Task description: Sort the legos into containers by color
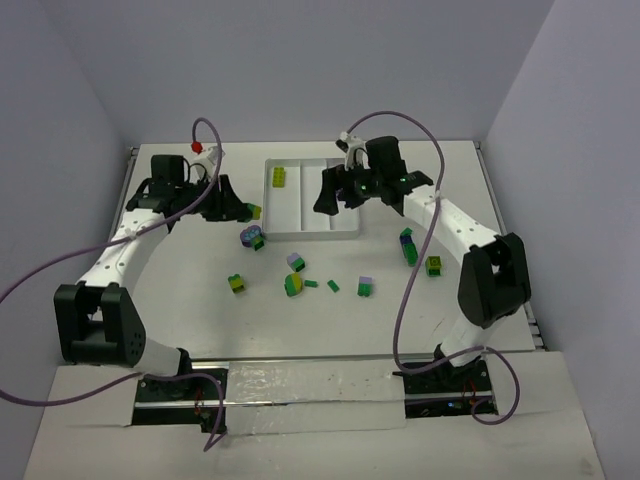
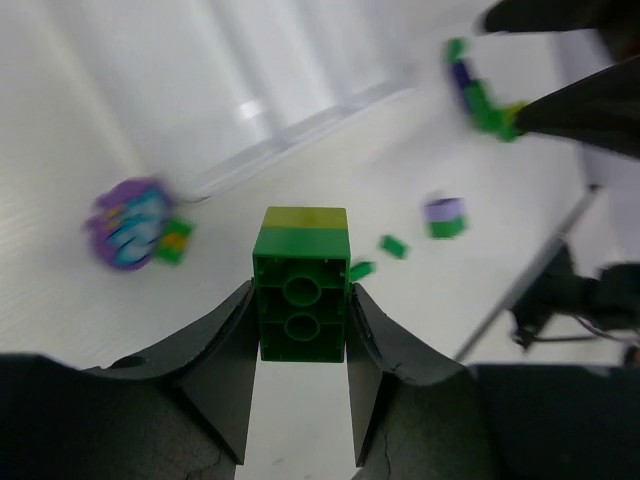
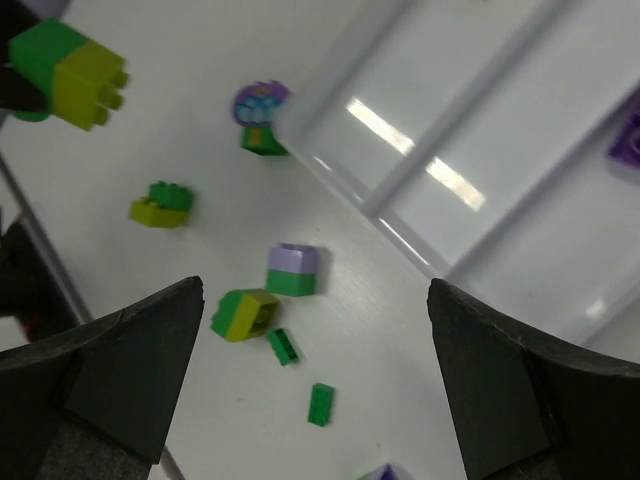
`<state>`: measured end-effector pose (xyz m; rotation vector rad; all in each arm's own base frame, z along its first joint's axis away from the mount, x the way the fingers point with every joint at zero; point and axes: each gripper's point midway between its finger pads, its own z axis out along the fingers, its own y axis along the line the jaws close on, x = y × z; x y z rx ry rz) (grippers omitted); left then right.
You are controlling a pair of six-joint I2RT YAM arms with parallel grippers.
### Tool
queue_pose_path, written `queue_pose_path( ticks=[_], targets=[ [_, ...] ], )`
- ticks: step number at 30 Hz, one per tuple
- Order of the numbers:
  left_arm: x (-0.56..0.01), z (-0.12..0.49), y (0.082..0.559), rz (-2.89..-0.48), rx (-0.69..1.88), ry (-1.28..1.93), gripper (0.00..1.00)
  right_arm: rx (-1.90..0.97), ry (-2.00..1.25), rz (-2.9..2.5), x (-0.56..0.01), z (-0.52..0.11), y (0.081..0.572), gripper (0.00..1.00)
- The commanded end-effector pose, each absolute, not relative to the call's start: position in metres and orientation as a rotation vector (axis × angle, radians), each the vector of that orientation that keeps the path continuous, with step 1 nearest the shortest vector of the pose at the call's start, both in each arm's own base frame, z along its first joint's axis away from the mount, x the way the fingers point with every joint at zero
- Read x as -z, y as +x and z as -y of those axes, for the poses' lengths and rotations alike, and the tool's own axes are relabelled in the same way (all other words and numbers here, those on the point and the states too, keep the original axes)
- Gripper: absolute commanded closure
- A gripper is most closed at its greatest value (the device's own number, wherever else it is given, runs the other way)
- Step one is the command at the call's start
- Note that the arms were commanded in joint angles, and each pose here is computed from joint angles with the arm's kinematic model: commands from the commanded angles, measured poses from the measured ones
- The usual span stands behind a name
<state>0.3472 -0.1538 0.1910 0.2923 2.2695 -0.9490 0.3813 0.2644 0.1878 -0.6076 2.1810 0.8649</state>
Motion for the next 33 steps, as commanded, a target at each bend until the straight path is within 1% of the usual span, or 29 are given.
queue_pose_path(
  ticks=[1,5,10,13,23,25,28,29,32,33],
  targets=[
    [-0.252,0.198,0.313,-2.026,1.481,0.414,1.00,-1.030,-0.855,-1.750,-0.281,-0.299,0.344,0.00],
    [-0.270,0.206,0.301,-1.956,1.637,0.411,1.00,-1.015,-1.019,-1.644,-0.293,-0.315,0.323,0.01],
    [-0.274,0.212,0.296,-1.977,1.728,0.372,1.00,-0.994,-1.163,-1.581,-0.296,-0.338,0.308,0.02],
    [-0.277,0.213,0.293,-1.972,1.770,0.370,1.00,-0.945,-1.245,-1.574,-0.287,-0.351,0.301,0.03],
    [-0.272,0.220,0.283,-2.004,1.791,0.397,1.00,-0.867,-1.325,-1.534,-0.286,-0.368,0.298,0.07],
    [-0.272,0.221,0.283,-2.004,1.788,0.401,1.00,-0.858,-1.341,-1.519,-0.287,-0.372,0.296,0.09],
    [-0.271,0.221,0.284,-2.007,1.785,0.395,1.00,-0.825,-1.356,-1.510,-0.285,-0.375,0.298,0.17],
    [-0.270,0.221,0.284,-2.009,1.785,0.394,1.00,-0.818,-1.358,-1.508,-0.285,-0.375,0.298,0.21],
    [-0.268,0.221,0.285,-2.019,1.776,0.388,1.00,-0.781,-1.360,-1.502,-0.284,-0.377,0.302,0.38],
    [-0.268,0.221,0.285,-2.020,1.773,0.388,1.00,-0.778,-1.362,-1.500,-0.284,-0.377,0.302,0.42]
  ],
)
